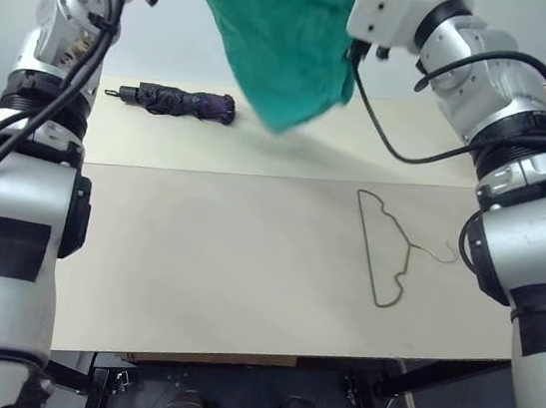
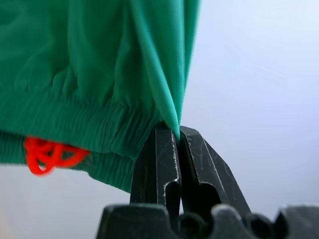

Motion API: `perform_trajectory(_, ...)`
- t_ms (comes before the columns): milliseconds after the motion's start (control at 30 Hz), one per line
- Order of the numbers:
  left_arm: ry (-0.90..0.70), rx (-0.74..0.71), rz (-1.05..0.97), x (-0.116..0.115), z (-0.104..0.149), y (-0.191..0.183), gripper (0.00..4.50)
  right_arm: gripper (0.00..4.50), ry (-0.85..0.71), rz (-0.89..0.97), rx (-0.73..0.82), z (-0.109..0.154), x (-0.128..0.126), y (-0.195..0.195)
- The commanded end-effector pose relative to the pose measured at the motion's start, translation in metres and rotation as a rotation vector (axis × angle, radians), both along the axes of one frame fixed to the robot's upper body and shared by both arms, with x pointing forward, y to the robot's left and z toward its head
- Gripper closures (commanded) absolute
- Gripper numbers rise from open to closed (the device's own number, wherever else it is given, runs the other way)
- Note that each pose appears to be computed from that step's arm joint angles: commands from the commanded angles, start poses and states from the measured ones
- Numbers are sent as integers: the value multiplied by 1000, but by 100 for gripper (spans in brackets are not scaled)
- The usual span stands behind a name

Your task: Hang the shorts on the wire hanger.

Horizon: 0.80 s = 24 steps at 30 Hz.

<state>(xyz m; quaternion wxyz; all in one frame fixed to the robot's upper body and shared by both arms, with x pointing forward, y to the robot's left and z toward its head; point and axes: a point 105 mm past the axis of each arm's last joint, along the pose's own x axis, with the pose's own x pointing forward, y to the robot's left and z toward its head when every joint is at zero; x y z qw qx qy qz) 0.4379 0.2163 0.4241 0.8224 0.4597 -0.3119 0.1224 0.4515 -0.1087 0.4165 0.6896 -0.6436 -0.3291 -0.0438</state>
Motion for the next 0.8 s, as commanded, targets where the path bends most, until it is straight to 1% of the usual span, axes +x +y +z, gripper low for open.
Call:
perform_trajectory(33,-50,61,-30,-10,-1,5,448,450,-6,-32,41,-7,0,-38)
perform_trajectory(100,31,153,-103,-7,-30,-3,448,450,117,8,-42,-47,6,-40)
perform_trajectory(200,130,219,-190,-10,-67,-6,448,450,268,81,-125,-97,7,-43)
perform_trajectory(267,259,296,-258,-20,-114,-5,448,450,409,152,-192,-147,0,-45)
perform_trajectory(300,339,313,-299,-29,-138,-5,448,450,474,192,-234,-171,-6,-46)
perform_trajectory(367,489,345,-371,-52,-178,-5,448,450,583,250,-300,-213,-19,-49)
perform_trajectory(500,771,423,-457,-98,-235,-1,448,450,745,318,-424,-276,-48,-60)
perform_trajectory(533,834,457,-477,-109,-247,1,448,450,773,327,-448,-286,-54,-64)
perform_trajectory(600,990,519,-505,-130,-266,7,448,450,803,335,-480,-299,-63,-69)
perform_trajectory(633,1045,553,-534,-141,-272,9,448,450,810,338,-488,-303,-66,-70)
perform_trajectory(700,1171,569,-567,-159,-282,13,448,450,816,342,-493,-308,-70,-72)
perform_trajectory(800,1294,598,-639,-184,-292,12,448,450,820,362,-494,-311,-77,-73)
